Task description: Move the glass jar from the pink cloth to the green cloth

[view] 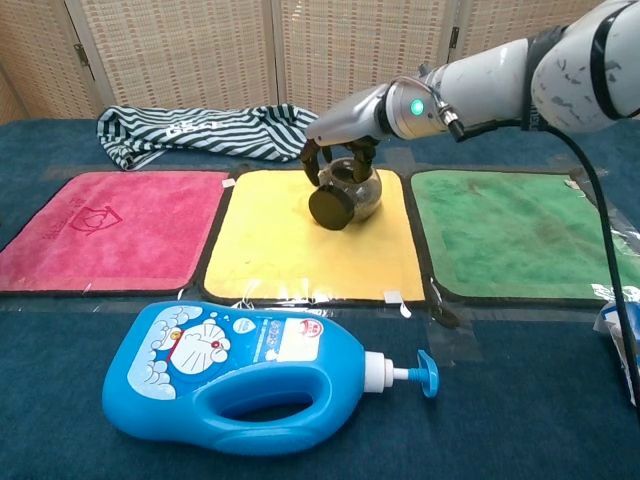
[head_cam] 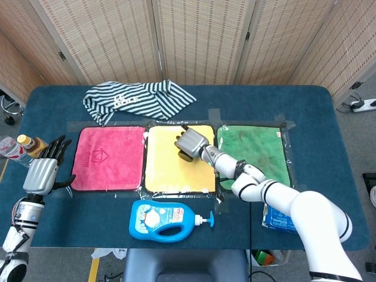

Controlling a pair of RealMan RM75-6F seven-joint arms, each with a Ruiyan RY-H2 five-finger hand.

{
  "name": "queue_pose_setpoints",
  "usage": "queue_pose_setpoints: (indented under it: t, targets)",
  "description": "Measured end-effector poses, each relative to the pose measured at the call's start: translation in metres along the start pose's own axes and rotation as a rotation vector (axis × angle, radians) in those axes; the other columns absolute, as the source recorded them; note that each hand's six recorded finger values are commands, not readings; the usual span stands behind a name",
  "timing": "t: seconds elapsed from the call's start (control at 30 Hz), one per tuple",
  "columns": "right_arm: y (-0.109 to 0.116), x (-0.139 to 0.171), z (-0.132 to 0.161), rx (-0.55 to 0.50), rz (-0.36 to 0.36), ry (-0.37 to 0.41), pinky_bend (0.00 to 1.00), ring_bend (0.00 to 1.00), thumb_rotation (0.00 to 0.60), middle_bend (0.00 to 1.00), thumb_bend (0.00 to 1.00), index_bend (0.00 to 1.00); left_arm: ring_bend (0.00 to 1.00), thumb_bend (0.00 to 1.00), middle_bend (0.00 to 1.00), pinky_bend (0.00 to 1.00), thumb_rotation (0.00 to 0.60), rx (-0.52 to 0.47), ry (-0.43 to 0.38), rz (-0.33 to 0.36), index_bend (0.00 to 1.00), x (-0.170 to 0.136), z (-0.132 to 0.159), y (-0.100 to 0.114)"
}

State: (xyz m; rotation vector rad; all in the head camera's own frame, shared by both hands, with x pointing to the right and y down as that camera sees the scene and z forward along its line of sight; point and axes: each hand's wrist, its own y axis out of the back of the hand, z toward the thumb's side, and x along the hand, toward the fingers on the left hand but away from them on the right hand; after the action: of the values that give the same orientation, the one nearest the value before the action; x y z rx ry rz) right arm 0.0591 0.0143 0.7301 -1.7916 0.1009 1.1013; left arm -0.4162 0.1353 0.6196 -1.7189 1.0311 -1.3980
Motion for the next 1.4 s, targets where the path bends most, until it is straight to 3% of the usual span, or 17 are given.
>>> queue_pose_setpoints:
  t: [0.47, 0.73, 1.07, 1.23, 1.4]
  targets:
    - [-0.021, 0.054, -0.028, 0.021, 0.028, -0.002, 0.00, 0.25, 0.600, 0.26, 0.69, 0.33, 0.00, 0.30, 0.00, 0.16, 0.600, 0.001, -0.021, 0.003, 0.00, 0.003, 0.007, 0.000]
    - [-0.010, 0.088, -0.032, 0.005, -0.031, 0.004, 0.00, 0.25, 0.600, 0.26, 0.69, 0.33, 0.00, 0.31, 0.00, 0.16, 0.600, 0.001, -0.026, 0.000, 0.00, 0.004, 0.009, 0.000]
    - [0.003, 0.041, 0.012, -0.006, -0.075, 0.049, 0.00, 0.18, 0.600, 0.17, 0.69, 0.32, 0.00, 0.30, 0.00, 0.16, 0.600, 0.000, -0.022, -0.002, 0.00, 0.002, 0.010, -0.001]
    - [0.007, 0.012, 0.032, 0.006, -0.053, 0.055, 0.00, 0.18, 0.600, 0.16, 0.69, 0.31, 0.00, 0.30, 0.00, 0.16, 0.600, -0.005, -0.002, -0.001, 0.00, -0.002, 0.002, 0.000]
    - [0.002, -0.001, 0.034, 0.038, -0.005, 0.043, 0.00, 0.22, 0.600, 0.18, 0.69, 0.31, 0.00, 0.30, 0.00, 0.16, 0.600, -0.008, 0.008, -0.003, 0.00, -0.005, -0.003, 0.000]
